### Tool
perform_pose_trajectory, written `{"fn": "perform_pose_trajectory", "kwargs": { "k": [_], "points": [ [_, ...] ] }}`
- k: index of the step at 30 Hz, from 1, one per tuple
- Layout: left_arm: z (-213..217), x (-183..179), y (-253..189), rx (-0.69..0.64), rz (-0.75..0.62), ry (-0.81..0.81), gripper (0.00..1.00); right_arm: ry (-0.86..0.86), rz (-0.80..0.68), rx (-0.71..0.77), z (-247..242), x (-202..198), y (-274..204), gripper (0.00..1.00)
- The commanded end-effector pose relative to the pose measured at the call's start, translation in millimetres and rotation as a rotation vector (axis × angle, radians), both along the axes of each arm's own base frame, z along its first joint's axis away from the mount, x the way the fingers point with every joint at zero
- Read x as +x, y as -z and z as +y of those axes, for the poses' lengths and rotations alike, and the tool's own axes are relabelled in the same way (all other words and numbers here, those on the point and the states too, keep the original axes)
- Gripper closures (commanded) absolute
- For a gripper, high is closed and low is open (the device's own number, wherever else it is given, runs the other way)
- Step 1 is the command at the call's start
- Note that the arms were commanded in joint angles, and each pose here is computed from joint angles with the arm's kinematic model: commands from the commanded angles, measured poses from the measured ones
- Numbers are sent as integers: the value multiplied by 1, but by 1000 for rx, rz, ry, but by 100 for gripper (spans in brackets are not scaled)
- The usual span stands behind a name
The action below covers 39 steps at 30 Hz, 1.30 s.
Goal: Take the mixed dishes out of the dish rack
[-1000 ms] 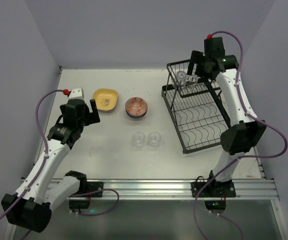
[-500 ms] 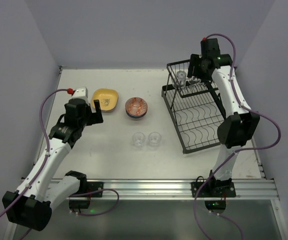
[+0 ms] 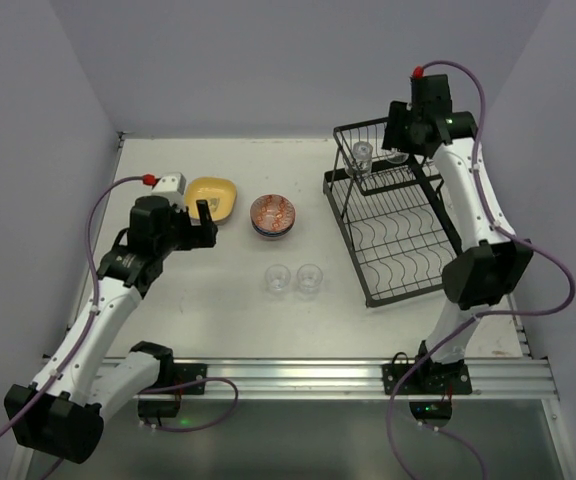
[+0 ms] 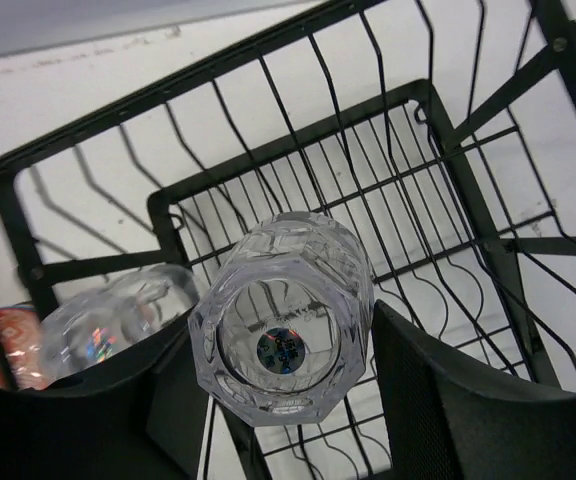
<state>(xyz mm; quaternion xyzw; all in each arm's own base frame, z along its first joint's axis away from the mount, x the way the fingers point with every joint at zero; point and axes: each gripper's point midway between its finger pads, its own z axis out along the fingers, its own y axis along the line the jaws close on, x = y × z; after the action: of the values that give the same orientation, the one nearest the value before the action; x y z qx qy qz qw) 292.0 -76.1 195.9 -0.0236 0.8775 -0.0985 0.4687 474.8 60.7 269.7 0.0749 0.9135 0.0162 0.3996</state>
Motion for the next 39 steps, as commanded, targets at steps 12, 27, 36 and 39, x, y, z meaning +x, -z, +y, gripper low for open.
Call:
{"fn": "perform_pose_trajectory", "kwargs": {
  "k": [12,27,36,39],
  "points": [
    [-189,-131,-254,-797,-594,1174,0,-853,-742,737,139,-213,-210,98],
    [-207,-148,-298,-1056,-693,1187,4,-1281,-804,990,174,-312,-210,98],
    [-218,-150,-308,-1105,-693,1224,25,-1279,-806,995,181,-306,-204,98],
    [-223,-151,-308,-1111,-680,1239,27,-1273,-815,985,183,-301,-204,98]
  ]
}}
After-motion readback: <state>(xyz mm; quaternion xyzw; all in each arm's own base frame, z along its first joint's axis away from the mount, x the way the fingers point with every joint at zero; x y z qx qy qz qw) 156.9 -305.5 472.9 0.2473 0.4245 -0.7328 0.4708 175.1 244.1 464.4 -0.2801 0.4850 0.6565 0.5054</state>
